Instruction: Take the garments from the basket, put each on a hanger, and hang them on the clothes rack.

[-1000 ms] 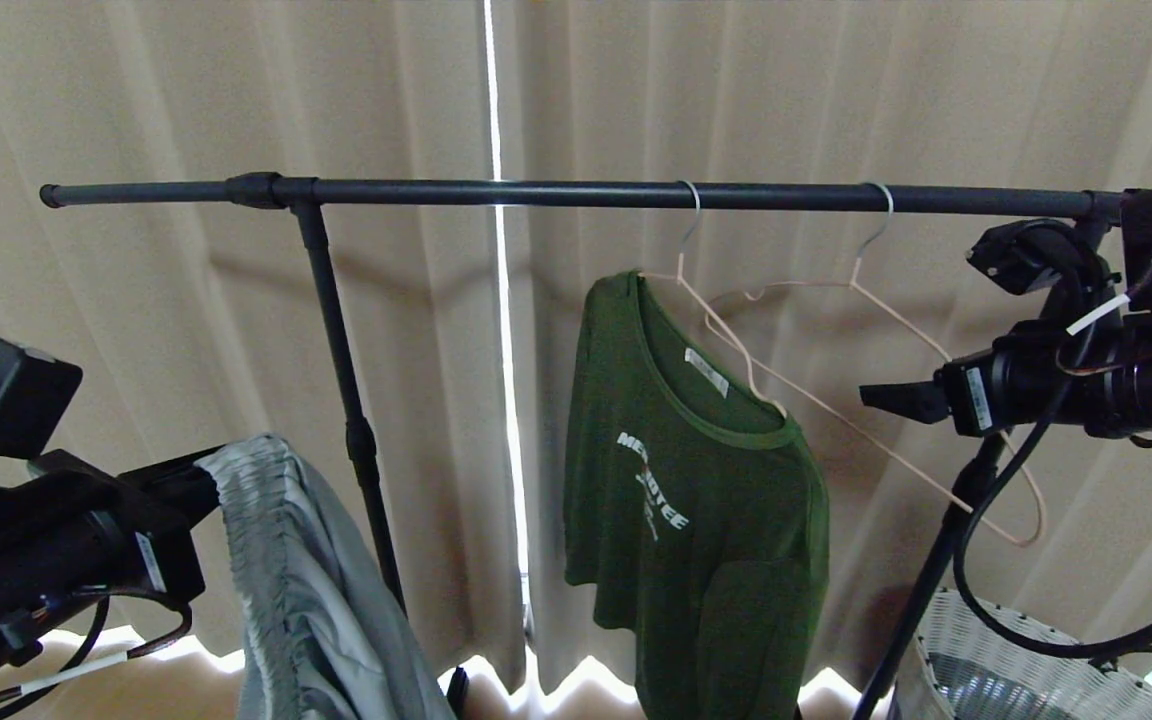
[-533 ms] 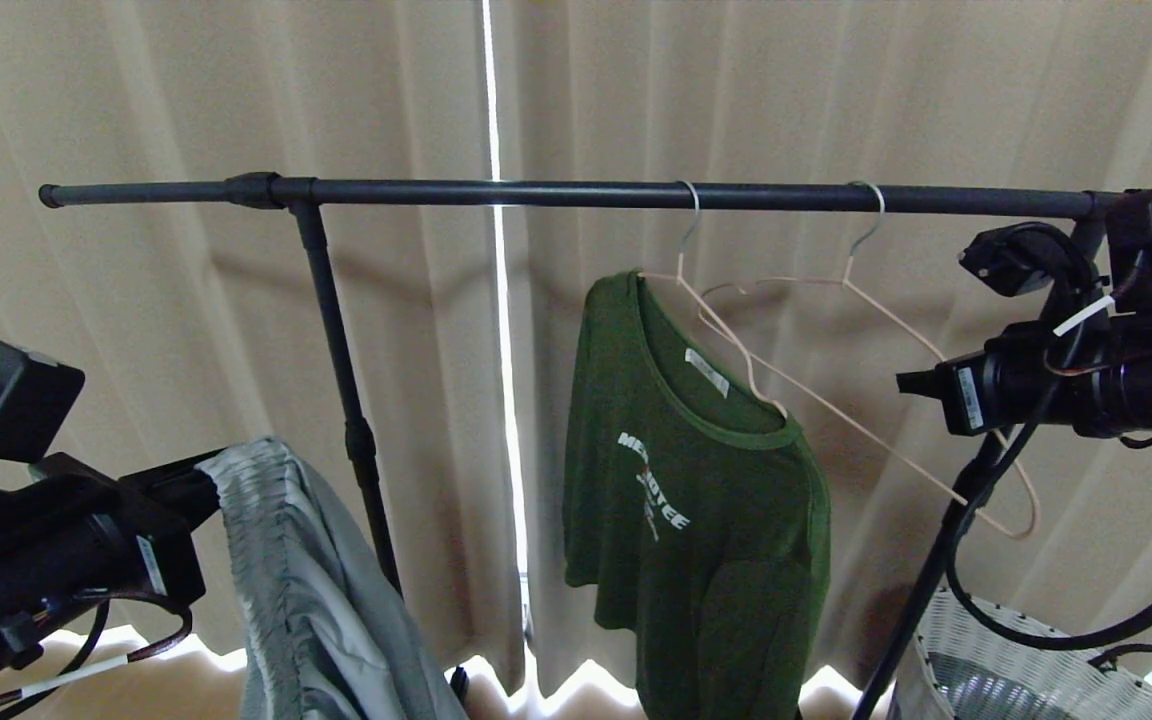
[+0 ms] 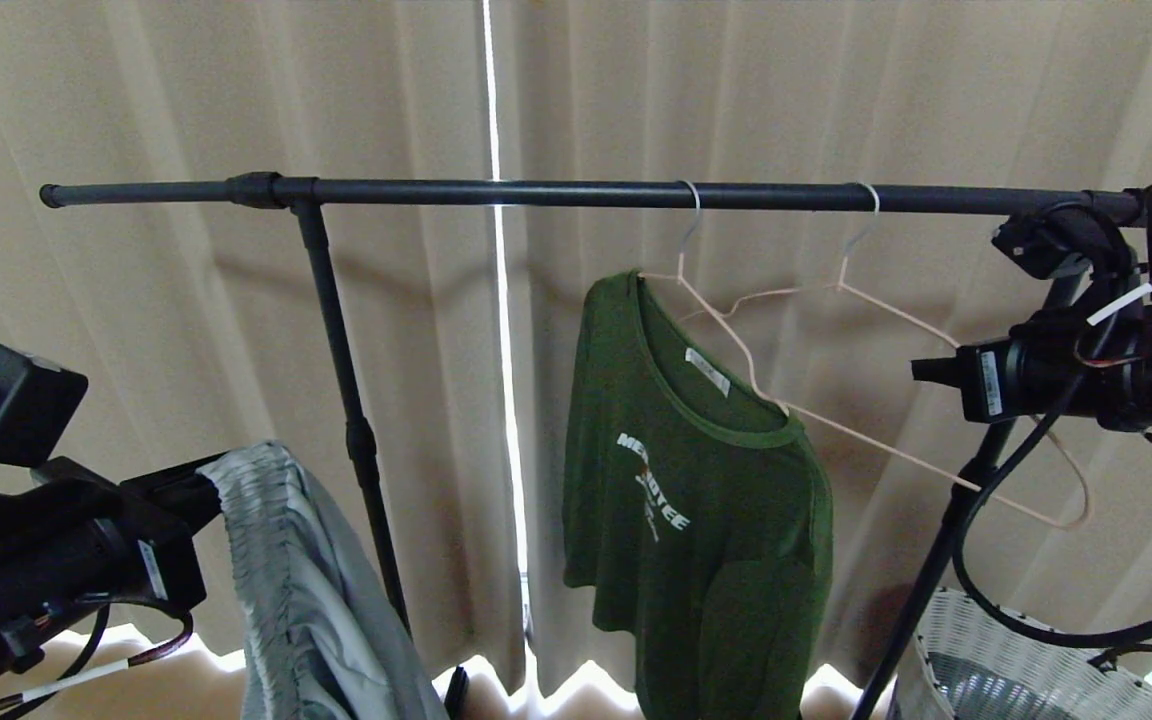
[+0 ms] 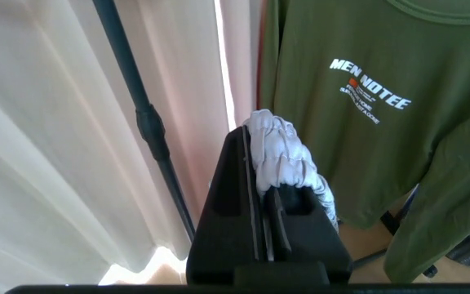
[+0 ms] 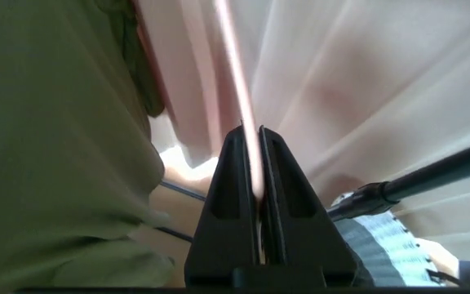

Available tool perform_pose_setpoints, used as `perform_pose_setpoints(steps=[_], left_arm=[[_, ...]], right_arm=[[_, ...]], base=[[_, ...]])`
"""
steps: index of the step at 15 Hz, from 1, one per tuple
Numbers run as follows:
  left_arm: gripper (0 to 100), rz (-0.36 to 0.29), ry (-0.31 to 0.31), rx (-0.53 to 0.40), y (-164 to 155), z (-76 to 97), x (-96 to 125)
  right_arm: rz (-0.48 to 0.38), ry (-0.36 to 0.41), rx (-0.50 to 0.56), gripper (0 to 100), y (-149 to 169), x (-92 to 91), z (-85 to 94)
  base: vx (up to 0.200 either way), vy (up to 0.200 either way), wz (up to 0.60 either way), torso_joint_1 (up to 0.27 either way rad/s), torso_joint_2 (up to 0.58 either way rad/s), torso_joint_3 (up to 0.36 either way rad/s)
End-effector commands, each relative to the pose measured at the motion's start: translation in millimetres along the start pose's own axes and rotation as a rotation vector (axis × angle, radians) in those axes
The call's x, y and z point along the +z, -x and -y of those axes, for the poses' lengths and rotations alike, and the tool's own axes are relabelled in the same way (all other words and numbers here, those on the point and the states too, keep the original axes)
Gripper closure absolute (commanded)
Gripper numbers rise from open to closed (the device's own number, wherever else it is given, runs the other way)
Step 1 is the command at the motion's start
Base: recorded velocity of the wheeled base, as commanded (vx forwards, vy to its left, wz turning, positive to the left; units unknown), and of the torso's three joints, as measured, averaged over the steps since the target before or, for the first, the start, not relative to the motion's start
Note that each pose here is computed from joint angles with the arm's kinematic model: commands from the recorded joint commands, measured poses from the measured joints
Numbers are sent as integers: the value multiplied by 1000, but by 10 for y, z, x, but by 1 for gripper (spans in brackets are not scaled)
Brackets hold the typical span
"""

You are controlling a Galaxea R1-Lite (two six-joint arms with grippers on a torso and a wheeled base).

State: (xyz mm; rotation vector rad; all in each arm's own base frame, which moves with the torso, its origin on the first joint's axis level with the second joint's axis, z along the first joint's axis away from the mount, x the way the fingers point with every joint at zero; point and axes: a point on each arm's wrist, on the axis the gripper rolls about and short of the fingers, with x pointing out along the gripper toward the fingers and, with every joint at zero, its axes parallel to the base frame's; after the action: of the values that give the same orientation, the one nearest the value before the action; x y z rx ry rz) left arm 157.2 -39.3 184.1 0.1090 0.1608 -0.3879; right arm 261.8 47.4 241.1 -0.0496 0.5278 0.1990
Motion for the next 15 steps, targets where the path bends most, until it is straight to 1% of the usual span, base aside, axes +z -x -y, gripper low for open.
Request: perform_pose_setpoints(steps=[1,4,7,10,12,13,15], left_arm=[[100,-4,1,0,-3,-1,-11],[100,-4,1,0,-3,-1,-11],[100,-7,0,2,-6,-1,-17],[100,-6,-2,3,-2,-3,-16],[100,-9,-7,4,-8,-6,-20],[100,-12,-15,30,-2,-46,-24],[100,-14,-24,52,4,-82,-28]], right_arm=[[35,-3,-3,100,131,28,6],[71,-11,-14,100,238,60,38],[111,-47,-48,100,399,79,123],[129,-64,-85,100,590,-30,194],[150,-68,-96,100,720,-77,205],[172,-70,-104,100,851,-136,200],[175,-70,-106,100,933,-218,191]], base=[[0,0,0,0,0,0],[0,0,0,0,0,0],[0,0,0,0,0,0],[0,0,0,0,0,0],[0,0,0,0,0,0],[0,0,0,0,0,0],[-200,0,0,10,2,5]])
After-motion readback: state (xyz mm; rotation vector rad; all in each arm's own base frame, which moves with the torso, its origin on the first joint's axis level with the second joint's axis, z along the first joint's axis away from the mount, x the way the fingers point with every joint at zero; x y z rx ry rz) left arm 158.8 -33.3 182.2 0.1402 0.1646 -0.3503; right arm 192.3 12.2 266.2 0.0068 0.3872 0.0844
